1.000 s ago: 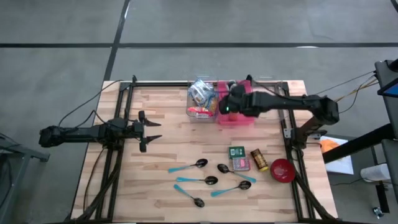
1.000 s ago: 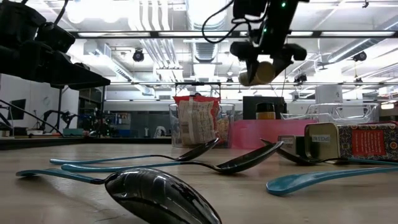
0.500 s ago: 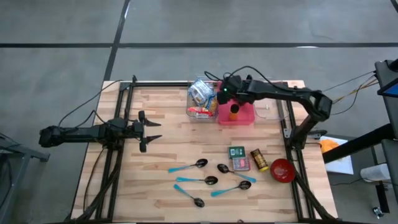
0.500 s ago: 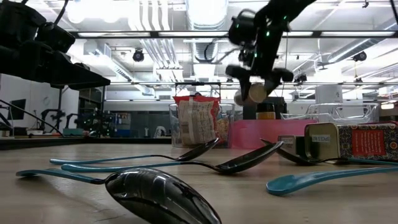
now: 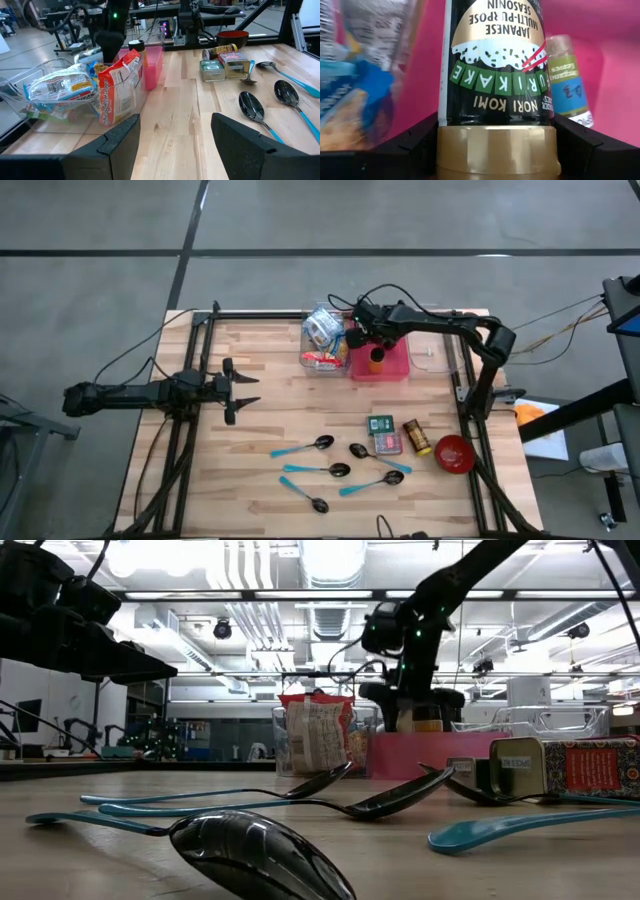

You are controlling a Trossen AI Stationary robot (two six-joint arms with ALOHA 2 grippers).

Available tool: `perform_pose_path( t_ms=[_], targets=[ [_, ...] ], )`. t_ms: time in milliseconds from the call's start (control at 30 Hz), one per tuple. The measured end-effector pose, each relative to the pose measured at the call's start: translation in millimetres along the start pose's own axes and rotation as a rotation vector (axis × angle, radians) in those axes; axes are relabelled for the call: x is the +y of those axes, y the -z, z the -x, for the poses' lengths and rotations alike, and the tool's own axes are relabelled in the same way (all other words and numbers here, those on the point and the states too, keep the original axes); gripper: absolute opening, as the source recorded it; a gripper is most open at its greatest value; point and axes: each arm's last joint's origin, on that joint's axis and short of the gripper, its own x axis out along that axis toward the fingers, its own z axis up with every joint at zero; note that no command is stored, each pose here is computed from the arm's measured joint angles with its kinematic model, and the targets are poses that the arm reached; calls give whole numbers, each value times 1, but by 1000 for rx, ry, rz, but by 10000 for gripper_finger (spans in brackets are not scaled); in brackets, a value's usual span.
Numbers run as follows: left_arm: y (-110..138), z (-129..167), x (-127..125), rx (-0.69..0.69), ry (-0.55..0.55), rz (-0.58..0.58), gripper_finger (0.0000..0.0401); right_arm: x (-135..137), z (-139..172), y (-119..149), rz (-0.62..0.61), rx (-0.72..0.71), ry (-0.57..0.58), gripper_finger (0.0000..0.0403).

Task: Pick & Place Food Item
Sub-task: Put the gold spice bottle into the pink bin

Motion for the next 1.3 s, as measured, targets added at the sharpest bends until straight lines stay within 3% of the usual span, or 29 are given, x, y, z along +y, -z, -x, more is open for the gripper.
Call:
perform_pose_path(
  t_ms=[300,1300],
  targets=[
    [0,0,0,0,0,-2,244,-3,-22,0,-9,69,12,275],
    [0,0,0,0,0,1,244,-2,-38,2,30,88,19,309]
  ],
)
